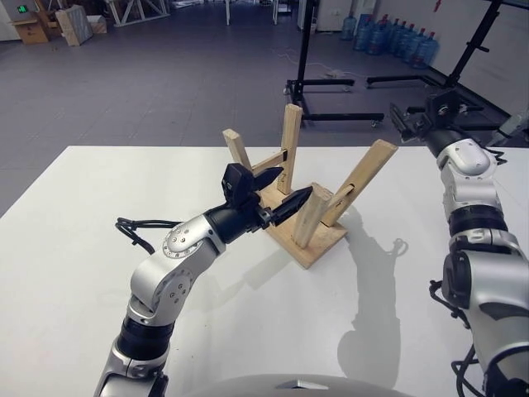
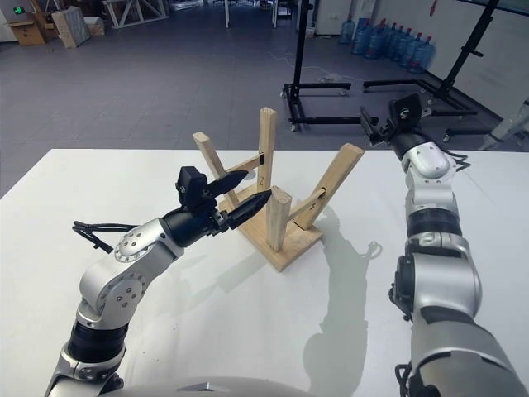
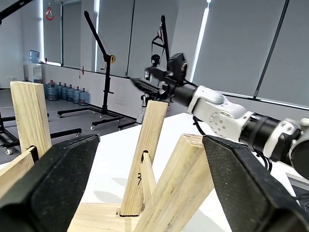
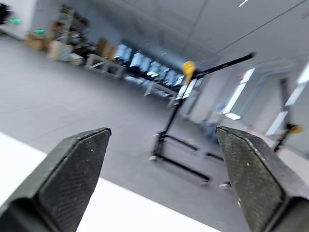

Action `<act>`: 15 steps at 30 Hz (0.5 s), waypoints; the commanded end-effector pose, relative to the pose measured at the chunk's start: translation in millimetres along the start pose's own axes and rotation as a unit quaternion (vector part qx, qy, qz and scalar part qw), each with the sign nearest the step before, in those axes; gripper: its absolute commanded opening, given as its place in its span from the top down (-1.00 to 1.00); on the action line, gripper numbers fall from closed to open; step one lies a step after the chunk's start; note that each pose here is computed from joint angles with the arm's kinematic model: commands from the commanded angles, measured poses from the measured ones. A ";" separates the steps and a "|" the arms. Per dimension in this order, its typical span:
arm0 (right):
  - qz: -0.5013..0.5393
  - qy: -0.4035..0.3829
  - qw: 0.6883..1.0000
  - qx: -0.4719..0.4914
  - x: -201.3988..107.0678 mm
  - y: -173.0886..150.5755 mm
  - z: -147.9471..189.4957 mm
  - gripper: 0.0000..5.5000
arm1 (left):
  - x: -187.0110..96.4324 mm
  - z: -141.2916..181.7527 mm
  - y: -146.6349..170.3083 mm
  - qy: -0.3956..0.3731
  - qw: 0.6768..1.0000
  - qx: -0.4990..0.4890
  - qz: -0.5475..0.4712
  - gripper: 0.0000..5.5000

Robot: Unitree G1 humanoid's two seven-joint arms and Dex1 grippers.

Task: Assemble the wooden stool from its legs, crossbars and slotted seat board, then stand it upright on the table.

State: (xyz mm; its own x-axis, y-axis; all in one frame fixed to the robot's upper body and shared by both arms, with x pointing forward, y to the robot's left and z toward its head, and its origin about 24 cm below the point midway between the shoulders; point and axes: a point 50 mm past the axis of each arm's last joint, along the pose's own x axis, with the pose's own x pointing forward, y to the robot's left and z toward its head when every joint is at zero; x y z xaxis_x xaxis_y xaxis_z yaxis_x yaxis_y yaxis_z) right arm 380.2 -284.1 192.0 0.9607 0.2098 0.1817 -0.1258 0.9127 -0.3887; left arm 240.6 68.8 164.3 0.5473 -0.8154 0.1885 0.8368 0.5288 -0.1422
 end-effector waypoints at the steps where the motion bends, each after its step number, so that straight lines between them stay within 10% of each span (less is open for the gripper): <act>1: 0.031 0.004 0.999 0.039 5.4 14.2 -6.5 -0.46 | -3.7 -2.6 1.2 0.027 1.000 0.001 -0.005 -0.41; 15: 0.104 -0.022 0.992 0.065 -0.9 35.5 -15.7 -0.46 | 2.8 -17.0 4.3 0.062 0.998 -0.022 -0.024 -0.41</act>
State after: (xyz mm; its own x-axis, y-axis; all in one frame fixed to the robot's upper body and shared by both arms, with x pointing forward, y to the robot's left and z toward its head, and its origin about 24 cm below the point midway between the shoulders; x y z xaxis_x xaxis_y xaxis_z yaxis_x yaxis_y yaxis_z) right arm 379.4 -263.3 165.6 0.9127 0.3844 0.1385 -0.3331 0.8964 -0.2926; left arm 238.6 69.9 146.7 0.5056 -0.8591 0.0789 0.8531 0.4843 -0.1940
